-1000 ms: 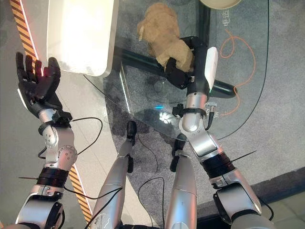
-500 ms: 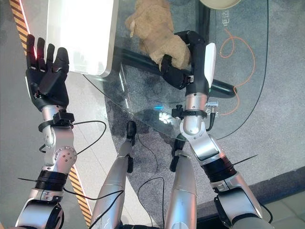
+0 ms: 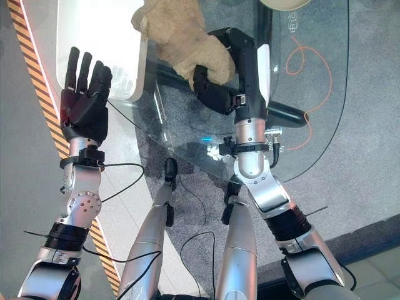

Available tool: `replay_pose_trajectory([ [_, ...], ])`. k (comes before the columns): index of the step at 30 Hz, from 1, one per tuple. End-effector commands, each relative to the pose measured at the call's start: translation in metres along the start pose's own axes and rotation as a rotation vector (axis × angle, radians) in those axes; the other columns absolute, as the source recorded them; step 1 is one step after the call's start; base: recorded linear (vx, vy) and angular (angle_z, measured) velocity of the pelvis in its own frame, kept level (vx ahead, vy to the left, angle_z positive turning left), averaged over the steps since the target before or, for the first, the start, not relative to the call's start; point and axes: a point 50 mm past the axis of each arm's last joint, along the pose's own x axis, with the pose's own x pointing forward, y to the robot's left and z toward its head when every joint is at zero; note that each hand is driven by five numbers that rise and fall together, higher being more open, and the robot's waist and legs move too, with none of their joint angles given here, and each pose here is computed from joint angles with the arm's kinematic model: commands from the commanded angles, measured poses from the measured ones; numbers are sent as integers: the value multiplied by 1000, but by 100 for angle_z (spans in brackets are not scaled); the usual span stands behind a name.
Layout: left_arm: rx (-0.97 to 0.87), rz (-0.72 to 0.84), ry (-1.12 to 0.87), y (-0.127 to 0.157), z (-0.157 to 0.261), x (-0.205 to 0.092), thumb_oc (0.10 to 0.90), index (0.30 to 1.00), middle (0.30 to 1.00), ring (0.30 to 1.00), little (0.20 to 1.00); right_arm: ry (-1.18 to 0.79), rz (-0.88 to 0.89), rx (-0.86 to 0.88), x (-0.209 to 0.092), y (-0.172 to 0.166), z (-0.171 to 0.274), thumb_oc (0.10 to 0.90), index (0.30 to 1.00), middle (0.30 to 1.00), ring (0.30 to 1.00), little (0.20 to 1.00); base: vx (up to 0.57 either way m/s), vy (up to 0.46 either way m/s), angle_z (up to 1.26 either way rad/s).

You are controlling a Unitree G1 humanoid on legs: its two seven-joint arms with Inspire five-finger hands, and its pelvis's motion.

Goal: Wipe the table with a cloth and put it in the basket.

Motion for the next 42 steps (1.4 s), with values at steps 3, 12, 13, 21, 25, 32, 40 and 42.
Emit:
replay_pose_trajectory([
  [3, -40, -241, -115, -42, 34, 11, 800, 900, 900, 900, 900, -500, 61, 213, 13, 1, 101, 100, 300, 300, 300, 200, 0, 0, 0],
  [12, -145, -355, -53, -62, 26, 11, 800, 900, 900, 900, 900, -485, 154, 226, 13, 14, 104, 100, 300, 300, 300, 200, 0, 0, 0],
  [13, -148, -360, -50, -64, 26, 11, 800, 900, 900, 900, 900, -485, 160, 226, 12, 15, 104, 100, 300, 300, 300, 200, 0, 0, 0],
  [21, -169, -453, -12, -80, 22, 10, 800, 900, 900, 900, 900, -457, 241, 220, 12, 26, 105, 100, 300, 300, 300, 200, 0, 0, 0],
  [25, -192, -510, 13, -84, 20, 8, 800, 900, 900, 900, 900, -436, 258, 217, 11, 29, 101, 100, 300, 300, 300, 200, 0, 0, 0],
  [32, -209, -590, 70, -92, 13, 4, 800, 900, 900, 900, 900, -414, 291, 210, 10, 34, 98, 100, 300, 300, 300, 200, 0, 0, 0],
  [40, -201, -636, 108, -99, 11, 3, 800, 900, 900, 900, 900, -426, 322, 208, 8, 37, 100, 100, 300, 300, 300, 200, 0, 0, 0],
  [42, -222, -647, 123, -100, 9, 3, 800, 900, 900, 900, 900, -427, 334, 205, 8, 39, 101, 100, 300, 300, 300, 200, 0, 0, 0],
])
